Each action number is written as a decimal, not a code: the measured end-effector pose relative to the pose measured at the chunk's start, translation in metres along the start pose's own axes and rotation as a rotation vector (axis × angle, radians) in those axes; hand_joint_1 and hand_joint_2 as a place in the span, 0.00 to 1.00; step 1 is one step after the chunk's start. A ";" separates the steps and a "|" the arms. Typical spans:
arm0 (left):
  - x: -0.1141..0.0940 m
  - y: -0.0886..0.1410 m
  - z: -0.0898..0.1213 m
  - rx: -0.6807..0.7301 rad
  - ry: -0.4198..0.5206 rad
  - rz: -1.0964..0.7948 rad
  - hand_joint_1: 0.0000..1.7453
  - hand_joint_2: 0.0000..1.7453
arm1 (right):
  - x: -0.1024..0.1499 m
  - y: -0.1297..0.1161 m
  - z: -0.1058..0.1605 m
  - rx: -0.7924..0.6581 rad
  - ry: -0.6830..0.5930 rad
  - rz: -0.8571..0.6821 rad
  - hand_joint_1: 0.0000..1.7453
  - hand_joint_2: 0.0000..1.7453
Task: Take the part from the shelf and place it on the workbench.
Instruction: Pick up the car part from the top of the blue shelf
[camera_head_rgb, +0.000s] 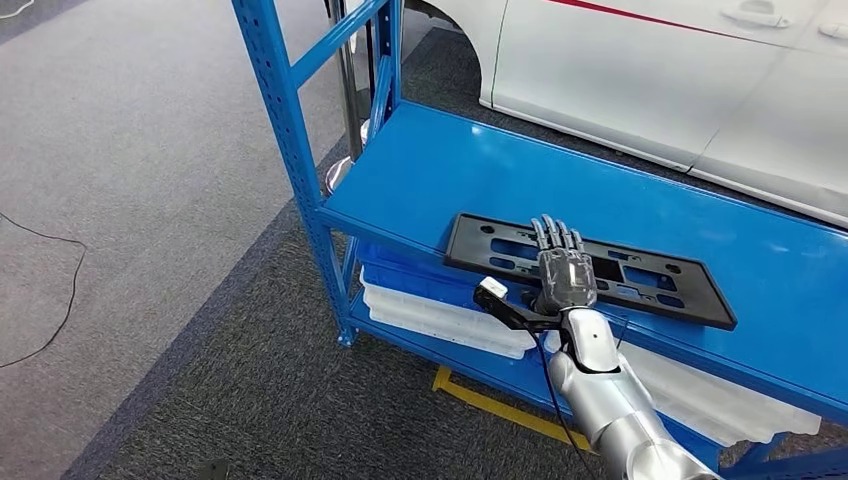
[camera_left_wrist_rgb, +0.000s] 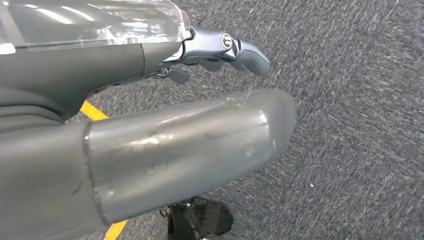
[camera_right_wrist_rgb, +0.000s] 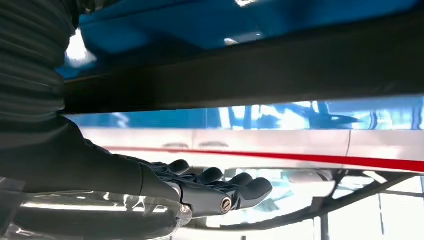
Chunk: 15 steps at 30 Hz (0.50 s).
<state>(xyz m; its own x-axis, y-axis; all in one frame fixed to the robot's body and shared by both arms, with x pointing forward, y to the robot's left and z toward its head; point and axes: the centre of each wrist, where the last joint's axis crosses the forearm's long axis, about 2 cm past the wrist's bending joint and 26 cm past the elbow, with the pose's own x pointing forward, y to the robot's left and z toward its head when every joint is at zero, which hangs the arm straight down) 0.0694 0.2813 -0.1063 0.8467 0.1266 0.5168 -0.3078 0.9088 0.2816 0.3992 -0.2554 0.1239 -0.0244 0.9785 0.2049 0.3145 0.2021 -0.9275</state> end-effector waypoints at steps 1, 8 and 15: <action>-0.001 0.000 0.000 0.000 0.003 0.003 0.00 0.00 | -0.003 0.000 0.000 0.002 0.007 -0.028 0.00 1.00; -0.003 0.002 0.001 -0.001 0.015 0.024 0.00 0.00 | -0.007 -0.014 -0.008 -0.004 0.016 -0.213 0.00 1.00; -0.005 0.007 0.000 0.003 0.017 0.018 0.00 0.00 | -0.001 -0.019 -0.006 -0.013 0.010 -0.291 0.00 1.00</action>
<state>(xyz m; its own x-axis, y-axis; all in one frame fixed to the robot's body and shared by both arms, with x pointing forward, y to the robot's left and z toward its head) 0.0631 0.2869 -0.1075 0.8482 0.1499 0.5081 -0.3247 0.9049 0.2751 0.3990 -0.2602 0.1432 -0.1059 0.8790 0.4648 0.3075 0.4735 -0.8254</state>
